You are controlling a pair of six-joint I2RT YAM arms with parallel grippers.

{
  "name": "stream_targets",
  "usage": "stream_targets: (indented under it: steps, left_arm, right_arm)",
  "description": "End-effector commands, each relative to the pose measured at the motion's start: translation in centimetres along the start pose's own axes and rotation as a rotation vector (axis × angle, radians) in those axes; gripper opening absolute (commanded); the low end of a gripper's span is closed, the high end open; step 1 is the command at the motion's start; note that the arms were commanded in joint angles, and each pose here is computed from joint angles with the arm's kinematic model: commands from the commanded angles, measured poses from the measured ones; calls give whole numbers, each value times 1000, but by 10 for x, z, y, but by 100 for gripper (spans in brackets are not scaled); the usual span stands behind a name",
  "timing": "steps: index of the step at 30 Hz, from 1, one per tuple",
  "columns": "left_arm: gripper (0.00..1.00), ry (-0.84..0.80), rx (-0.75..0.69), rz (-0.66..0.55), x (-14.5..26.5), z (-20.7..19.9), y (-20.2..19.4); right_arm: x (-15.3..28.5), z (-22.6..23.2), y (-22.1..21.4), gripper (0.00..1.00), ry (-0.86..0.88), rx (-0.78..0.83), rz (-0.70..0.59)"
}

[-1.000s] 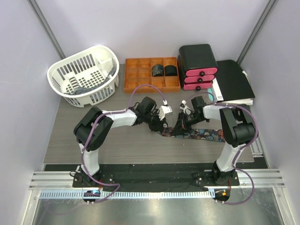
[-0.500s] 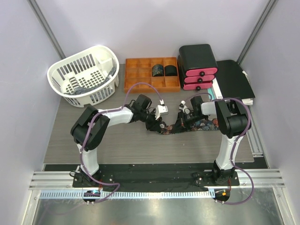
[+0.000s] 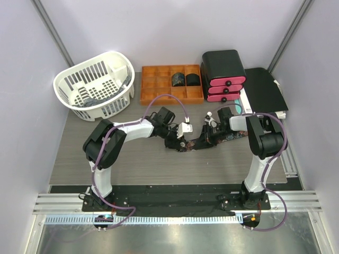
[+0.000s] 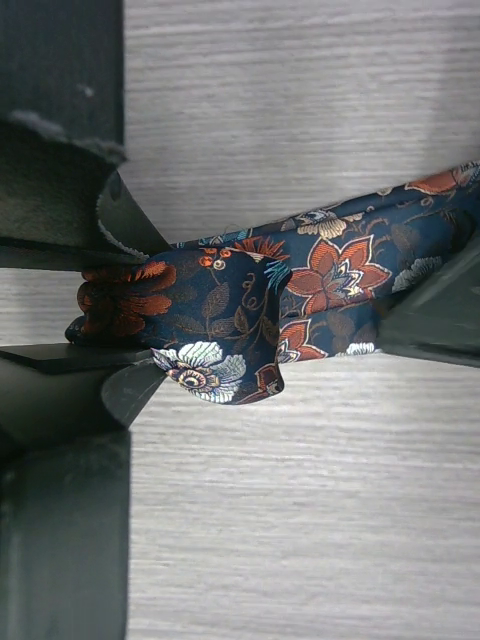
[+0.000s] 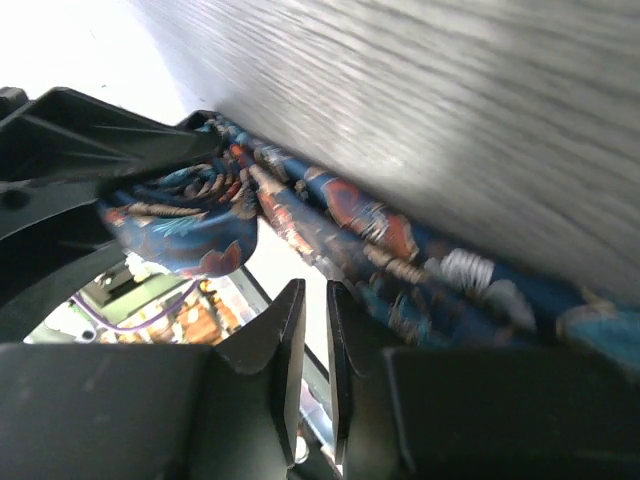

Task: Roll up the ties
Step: Roll the tie at the center of the board.

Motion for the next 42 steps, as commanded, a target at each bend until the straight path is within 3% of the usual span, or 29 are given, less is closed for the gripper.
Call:
stream_targets:
  steps: [1, 6, 16, 22, 29, 37, 42]
  left_arm:
    - [16, 44, 54, 129, -1, 1, -23]
    - [13, 61, 28, 130, 1, 4, -21]
    - [12, 103, 7, 149, 6, 16, -14]
    - [12, 86, -1, 150, 6, 15, -13]
    - [14, 93, 12, 159, 3, 14, -13]
    - [17, 102, 21, 164, 2, 15, -15]
    - [19, 101, 32, 167, 0, 14, -16]
  right_arm:
    - [15, 19, 18, 21, 6, 124, -124]
    - [17, 24, 41, 22, -46, 178, -174]
    - [5, -25, 5, 22, -227, 56, -73]
    - [13, -7, 2, 22, -142, 72, -96]
    - [22, 43, 35, 40, 44, 112, -223]
    - [6, 66, 5, 50, 139, 42, -185]
    - [-10, 73, 4, 51, 161, 83, -191]
Point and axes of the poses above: each gripper's point midway between its finger pads, its own x axis back along the fingers, its own z axis along the line the jaws close on, y = z × x, the point moved 10 cm from there along x, back along the fingers, and after that the axes turned 1 degree about x, right-handed, at the moved point
